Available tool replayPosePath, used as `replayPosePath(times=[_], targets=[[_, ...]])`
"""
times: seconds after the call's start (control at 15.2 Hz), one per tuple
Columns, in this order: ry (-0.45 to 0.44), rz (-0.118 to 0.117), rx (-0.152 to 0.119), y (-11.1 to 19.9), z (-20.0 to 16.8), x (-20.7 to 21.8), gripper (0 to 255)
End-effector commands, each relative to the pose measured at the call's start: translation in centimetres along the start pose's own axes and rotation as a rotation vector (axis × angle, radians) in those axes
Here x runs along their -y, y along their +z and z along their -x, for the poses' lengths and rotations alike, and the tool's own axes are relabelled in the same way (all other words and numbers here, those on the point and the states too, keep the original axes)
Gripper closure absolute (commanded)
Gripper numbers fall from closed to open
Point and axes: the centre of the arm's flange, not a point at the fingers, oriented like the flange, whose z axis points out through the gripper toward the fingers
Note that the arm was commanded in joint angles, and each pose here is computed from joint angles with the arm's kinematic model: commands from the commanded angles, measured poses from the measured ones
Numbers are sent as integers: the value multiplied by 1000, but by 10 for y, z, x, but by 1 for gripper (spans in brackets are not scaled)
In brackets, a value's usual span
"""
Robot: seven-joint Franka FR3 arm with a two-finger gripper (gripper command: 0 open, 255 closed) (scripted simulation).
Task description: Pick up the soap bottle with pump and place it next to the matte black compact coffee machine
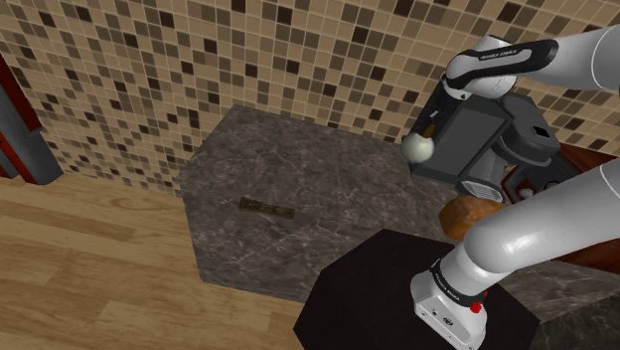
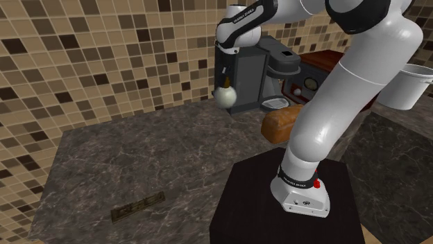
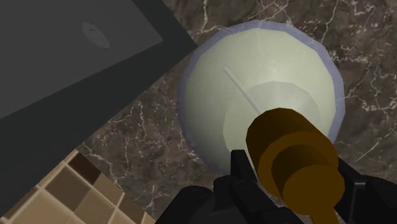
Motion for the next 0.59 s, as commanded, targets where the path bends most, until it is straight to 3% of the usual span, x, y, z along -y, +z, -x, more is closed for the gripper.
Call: replayPosePath(times=[0.0, 0.53], targets=[[0, 1, -1, 11, 2, 1, 255], [0, 1, -1, 52, 8, 3, 255]])
